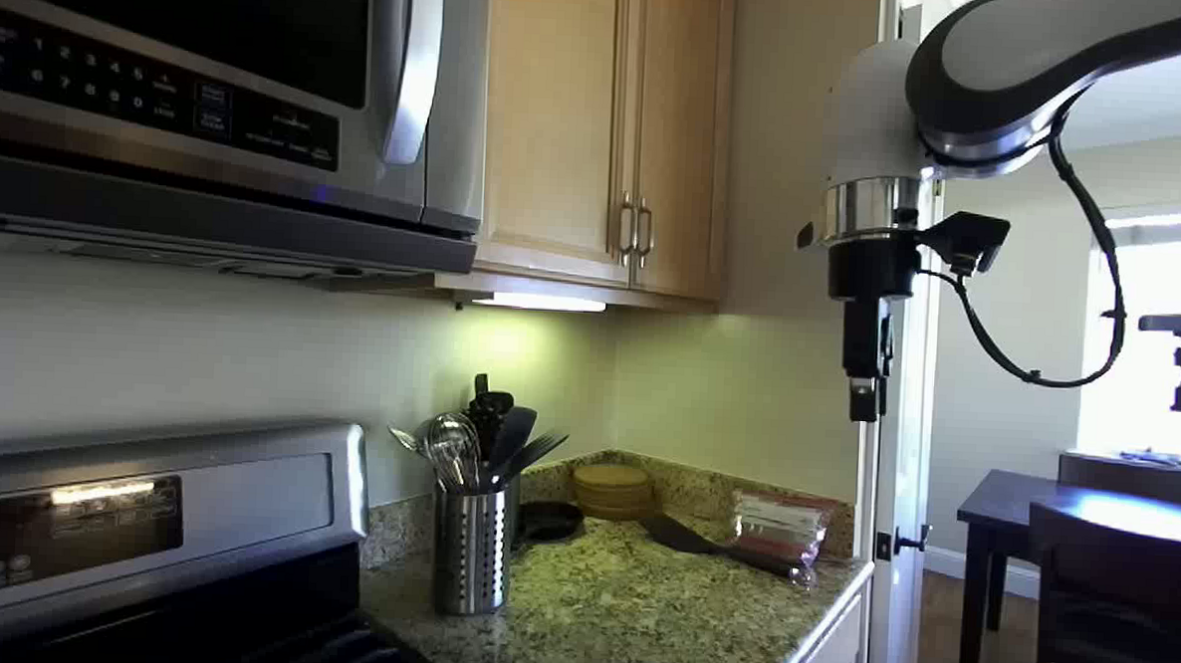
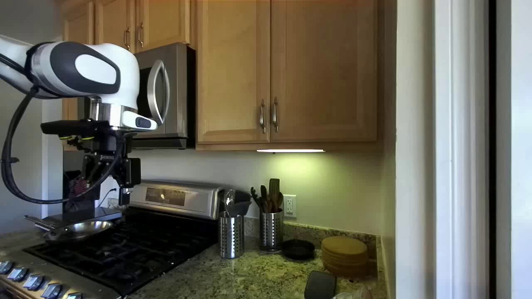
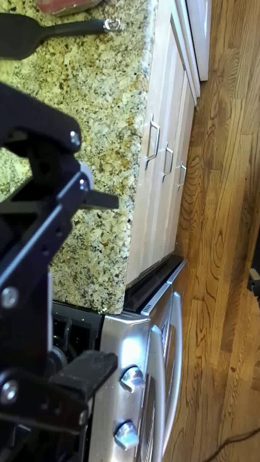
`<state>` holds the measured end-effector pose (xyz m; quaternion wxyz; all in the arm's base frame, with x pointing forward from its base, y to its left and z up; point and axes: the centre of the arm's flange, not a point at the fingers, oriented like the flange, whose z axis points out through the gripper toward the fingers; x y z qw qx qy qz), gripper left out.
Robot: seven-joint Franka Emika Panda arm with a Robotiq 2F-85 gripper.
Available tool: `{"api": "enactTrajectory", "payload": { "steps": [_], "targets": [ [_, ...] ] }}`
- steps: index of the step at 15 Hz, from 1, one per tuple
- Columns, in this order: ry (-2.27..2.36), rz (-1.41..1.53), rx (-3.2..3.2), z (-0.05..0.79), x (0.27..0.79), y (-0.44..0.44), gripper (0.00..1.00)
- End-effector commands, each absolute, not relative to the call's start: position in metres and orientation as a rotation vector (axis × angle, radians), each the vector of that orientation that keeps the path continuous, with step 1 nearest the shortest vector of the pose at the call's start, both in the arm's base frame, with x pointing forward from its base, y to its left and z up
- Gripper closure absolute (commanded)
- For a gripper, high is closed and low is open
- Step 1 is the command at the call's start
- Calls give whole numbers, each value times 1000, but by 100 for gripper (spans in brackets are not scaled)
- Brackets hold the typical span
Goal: Open the left door on the upper cabinet
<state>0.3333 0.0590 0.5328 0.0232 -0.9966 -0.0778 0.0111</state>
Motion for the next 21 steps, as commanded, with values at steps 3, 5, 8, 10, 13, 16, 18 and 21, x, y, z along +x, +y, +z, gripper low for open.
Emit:
{"api": "enactTrajectory", "payload": {
  "steps": [3,5,8,10,13,16,18,21],
  "targets": [
    [-241,34,-3086,533,333,59,0],
    [-241,34,-3086,533,333,59,0],
    [-262,37,-3091,527,343,62,0],
    [-262,11,-3111,521,358,61,0],
    [-270,-75,-3140,520,391,52,0],
    [-288,-201,-3199,529,429,34,0],
    [-304,-288,-3243,547,445,22,0],
    [-296,-419,-3273,575,471,1,0]
  ]
}}
